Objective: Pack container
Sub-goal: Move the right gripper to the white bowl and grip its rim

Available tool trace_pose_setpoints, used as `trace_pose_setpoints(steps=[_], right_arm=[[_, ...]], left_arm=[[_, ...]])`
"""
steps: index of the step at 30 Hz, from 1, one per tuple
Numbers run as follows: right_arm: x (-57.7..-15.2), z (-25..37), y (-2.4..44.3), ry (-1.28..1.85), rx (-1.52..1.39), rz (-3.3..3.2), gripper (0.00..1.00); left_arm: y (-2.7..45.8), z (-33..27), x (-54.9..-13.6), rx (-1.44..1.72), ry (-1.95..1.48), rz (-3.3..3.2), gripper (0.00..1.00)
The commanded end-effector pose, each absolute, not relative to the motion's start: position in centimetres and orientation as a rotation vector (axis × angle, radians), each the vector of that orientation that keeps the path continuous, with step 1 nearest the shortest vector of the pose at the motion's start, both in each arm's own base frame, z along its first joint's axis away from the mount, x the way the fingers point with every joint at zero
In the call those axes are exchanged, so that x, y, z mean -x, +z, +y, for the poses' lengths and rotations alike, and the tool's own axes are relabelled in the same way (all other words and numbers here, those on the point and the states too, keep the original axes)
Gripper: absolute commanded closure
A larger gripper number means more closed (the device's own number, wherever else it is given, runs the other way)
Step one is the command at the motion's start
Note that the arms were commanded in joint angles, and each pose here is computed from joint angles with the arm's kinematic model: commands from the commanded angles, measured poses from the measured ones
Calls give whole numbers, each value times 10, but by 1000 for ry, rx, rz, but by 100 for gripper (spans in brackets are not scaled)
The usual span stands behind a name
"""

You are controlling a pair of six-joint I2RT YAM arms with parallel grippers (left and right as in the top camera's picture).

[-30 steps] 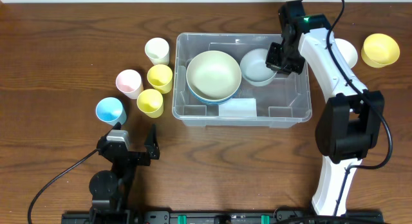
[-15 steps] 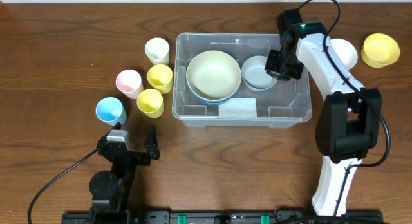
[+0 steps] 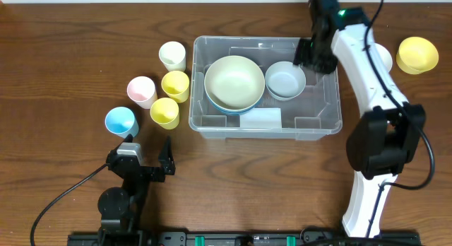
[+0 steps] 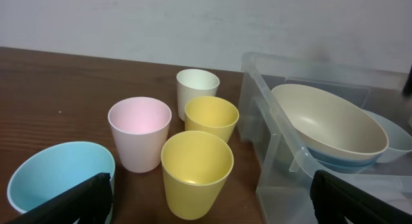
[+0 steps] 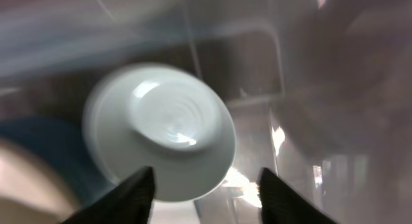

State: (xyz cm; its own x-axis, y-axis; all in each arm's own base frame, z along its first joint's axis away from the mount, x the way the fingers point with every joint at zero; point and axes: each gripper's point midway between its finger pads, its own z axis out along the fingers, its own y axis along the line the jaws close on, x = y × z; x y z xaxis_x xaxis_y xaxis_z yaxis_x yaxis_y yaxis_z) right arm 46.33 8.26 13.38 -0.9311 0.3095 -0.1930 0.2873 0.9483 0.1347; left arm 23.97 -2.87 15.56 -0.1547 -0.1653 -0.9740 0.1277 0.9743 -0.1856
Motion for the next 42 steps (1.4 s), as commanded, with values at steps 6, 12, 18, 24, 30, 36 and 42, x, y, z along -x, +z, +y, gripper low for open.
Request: trace_pose_setpoints(steps=[6, 12, 18, 24, 30, 36, 42], right_arm=[[-476, -16, 270, -88, -700, 2490, 1], [-460, -104, 238, -107, -980, 2516, 1], [-443, -158, 184, -100, -1130, 2616, 1], [-445, -173, 133, -127, -1130, 2718, 1], [-455, -167, 81, -63, -1148, 2807, 1], [-460, -160, 45, 1, -1165, 2856, 1], [-461, -162, 31, -2, -1170, 2870, 9]], left_arm=[[140, -26, -240, 48, -248, 1741, 2], [140, -26, -240, 48, -248, 1741, 2], [140, -26, -240, 48, -248, 1741, 2], [140, -26, -240, 48, -248, 1741, 2], [140, -26, -240, 48, -248, 1741, 2], [139, -26, -240, 48, -247, 1741, 2], [140, -26, -240, 48, -248, 1741, 2]])
